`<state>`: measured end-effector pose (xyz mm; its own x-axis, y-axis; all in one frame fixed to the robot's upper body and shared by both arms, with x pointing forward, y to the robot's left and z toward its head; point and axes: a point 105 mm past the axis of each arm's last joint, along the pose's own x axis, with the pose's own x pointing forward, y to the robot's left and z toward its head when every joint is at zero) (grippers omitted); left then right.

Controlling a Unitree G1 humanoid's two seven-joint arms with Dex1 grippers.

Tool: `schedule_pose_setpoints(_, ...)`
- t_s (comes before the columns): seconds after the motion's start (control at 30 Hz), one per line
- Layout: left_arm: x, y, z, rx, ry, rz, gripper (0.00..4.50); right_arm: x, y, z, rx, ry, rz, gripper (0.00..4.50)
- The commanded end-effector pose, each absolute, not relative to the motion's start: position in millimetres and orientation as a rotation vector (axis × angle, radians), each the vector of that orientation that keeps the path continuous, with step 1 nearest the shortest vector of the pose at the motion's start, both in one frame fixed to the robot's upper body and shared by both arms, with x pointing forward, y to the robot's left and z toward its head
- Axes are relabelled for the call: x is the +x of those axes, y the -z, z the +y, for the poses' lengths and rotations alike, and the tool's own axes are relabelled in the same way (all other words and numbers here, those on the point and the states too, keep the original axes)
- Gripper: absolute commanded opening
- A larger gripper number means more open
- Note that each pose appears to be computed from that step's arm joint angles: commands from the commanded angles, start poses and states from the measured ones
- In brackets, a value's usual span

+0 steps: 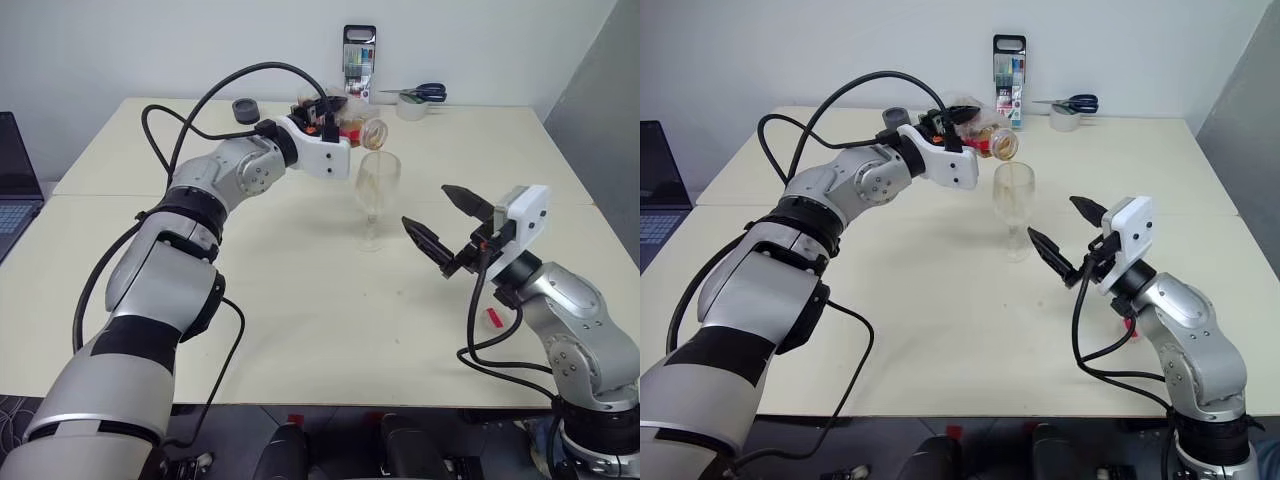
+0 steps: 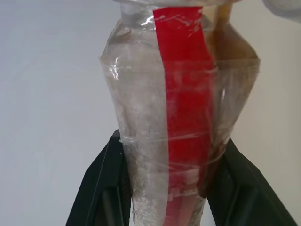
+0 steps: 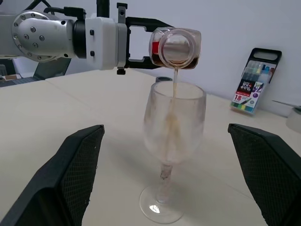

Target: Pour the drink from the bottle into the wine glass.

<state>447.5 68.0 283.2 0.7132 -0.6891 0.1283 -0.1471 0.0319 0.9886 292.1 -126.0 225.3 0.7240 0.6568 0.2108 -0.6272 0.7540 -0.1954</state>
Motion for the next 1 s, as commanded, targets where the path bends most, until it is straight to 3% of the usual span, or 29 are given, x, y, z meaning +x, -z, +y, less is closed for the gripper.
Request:
schedule_pose_setpoints(0.03,442.8,-312.0,59.8,1.497,0.427,-0.803,1.68,280.4,-237.7,-124.1,-0.124,-0.757,-0.312,4.5)
schedule_pose_setpoints(1.0,447.4,-312.1,67.1,1.576,0.387,-0.789,1.68,278.8,-235.8,-118.5,-0.117,-0.768,-0.302,4.5)
